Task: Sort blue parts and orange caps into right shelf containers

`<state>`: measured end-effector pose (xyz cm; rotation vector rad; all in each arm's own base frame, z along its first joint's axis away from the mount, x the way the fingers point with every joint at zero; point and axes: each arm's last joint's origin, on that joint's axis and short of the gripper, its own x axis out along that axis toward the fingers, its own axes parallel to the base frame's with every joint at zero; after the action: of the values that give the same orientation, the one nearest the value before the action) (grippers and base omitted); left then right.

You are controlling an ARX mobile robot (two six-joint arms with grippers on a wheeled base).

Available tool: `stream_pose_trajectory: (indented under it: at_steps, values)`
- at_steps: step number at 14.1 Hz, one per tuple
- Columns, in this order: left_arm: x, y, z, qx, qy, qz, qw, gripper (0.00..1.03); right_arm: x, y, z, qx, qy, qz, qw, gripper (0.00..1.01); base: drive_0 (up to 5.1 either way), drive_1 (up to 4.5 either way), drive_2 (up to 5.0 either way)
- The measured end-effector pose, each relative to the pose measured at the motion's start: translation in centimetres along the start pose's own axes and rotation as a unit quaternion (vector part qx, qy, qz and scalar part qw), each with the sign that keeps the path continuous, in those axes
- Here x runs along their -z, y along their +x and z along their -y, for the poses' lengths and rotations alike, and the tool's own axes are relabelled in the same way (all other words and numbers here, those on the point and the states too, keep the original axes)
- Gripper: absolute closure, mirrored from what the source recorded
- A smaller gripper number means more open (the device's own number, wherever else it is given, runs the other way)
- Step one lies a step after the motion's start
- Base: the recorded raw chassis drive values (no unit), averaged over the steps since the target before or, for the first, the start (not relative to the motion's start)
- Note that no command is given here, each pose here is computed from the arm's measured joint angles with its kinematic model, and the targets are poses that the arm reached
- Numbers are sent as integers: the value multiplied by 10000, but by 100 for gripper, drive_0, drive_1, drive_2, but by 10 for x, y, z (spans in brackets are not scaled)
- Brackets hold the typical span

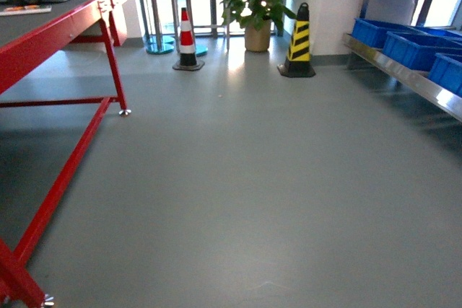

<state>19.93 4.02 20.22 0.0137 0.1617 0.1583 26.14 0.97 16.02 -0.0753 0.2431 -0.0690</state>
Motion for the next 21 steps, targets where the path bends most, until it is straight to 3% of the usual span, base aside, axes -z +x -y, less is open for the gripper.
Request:
stream_pose_trajectory:
  at_steps: [21]
  values:
    - [0,0,0,-13,-1,0,10000,58,0,0,0,2,0,2,10000,58,-158,-158,-158]
